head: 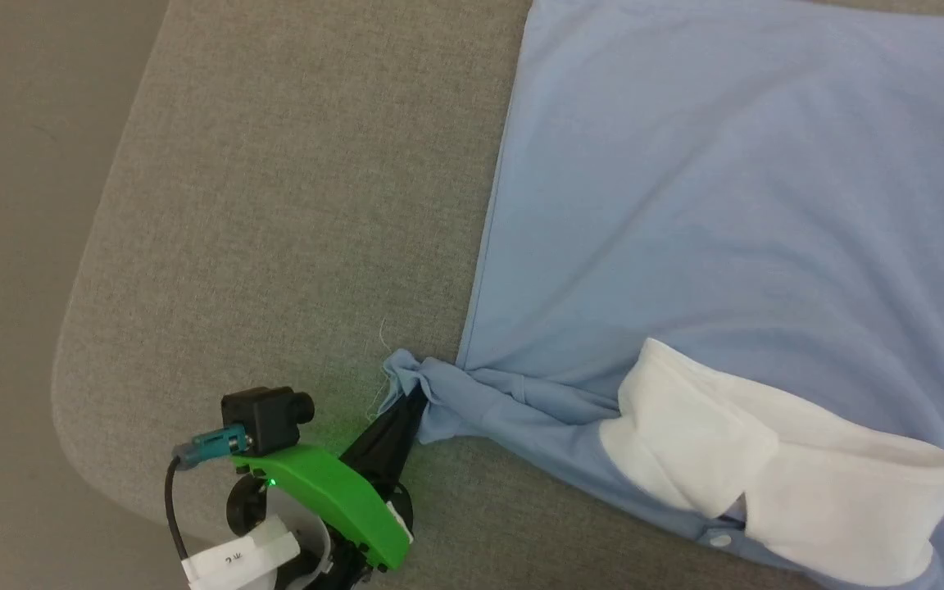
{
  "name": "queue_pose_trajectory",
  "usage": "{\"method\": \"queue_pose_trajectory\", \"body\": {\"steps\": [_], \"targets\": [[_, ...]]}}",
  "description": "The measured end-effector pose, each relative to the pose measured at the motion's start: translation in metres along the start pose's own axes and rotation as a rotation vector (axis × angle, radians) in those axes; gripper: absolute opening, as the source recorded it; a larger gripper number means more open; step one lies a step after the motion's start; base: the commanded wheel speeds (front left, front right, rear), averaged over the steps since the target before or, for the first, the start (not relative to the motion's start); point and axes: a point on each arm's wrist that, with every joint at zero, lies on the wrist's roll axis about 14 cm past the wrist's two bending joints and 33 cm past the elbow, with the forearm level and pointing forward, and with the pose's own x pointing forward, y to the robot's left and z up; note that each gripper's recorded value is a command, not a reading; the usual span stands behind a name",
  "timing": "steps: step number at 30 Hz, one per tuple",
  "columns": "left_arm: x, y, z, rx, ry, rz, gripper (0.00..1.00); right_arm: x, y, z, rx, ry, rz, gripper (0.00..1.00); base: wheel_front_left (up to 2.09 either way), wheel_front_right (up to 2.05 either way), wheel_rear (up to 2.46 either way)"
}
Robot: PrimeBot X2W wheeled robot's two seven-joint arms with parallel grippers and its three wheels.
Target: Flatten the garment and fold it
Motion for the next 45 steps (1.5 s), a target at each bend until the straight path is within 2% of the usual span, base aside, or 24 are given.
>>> {"method": "queue_pose_trajectory", "body": {"steps": [7,10,13,16,18,25,30,34,35,36,37,38,41,45], "targets": [[-0.016,0.005,0.009,0.008,-0.034,0.007,0.0,-0.058,-0.013,0.028,0.037,-0.421,0.025,0.0,0.0,0.0,0.0],[-0.027,0.006,0.007,0.011,-0.032,0.009,0.0,-0.089,-0.029,0.021,0.058,-0.507,-0.005,0.0,0.0,0.0,0.0],[-0.035,0.003,0.005,0.004,-0.031,-0.004,0.0,-0.117,-0.049,0.006,0.086,-0.532,-0.051,0.0,0.0,0.0,0.0],[-0.043,-0.004,0.004,0.009,-0.029,-0.027,0.0,-0.149,-0.078,-0.023,0.138,-0.495,-0.132,0.0,0.0,0.0,0.0],[-0.045,-0.01,0.002,0.02,-0.022,-0.045,0.0,-0.168,-0.099,-0.052,0.178,-0.419,-0.198,0.0,0.0,0.0,0.0],[-0.047,-0.033,0.002,0.064,-0.013,-0.118,0.0,-0.23,-0.146,-0.156,0.334,-0.074,-0.35,0.0,0.0,0.0,0.0],[-0.046,-0.051,0.003,0.093,-0.009,-0.176,0.0,-0.264,-0.159,-0.202,0.38,0.104,-0.402,0.0,0.0,0.0,0.0],[-0.046,-0.062,0.002,0.109,-0.006,-0.208,0.0,-0.272,-0.147,-0.243,0.444,0.267,-0.362,0.0,0.0,0.0,0.0],[-0.047,-0.064,0.002,0.112,-0.006,-0.214,0.0,-0.274,-0.144,-0.249,0.445,0.29,-0.355,0.05,0.0,0.0,0.0],[-0.047,-0.065,0.002,0.114,-0.007,-0.218,0.0,-0.276,-0.143,-0.25,0.443,0.295,-0.354,0.25,0.0,0.0,0.0],[-0.048,-0.066,0.002,0.115,-0.008,-0.22,0.0,-0.276,-0.143,-0.249,0.433,0.291,-0.355,0.71,0.0,0.0,0.0],[-0.048,-0.066,0.002,0.116,-0.009,-0.222,0.0,-0.276,-0.143,-0.246,0.416,0.278,-0.357,1.0,0.0,0.0,0.0],[-0.05,-0.065,0.002,0.115,-0.013,-0.222,0.0,-0.272,-0.146,-0.22,0.379,0.154,-0.361,1.0,0.0,0.0,0.0],[-0.052,-0.065,0.002,0.106,-0.015,-0.221,0.0,-0.256,-0.13,-0.146,0.282,-0.145,-0.305,1.0,0.0,0.0,0.0]]}}
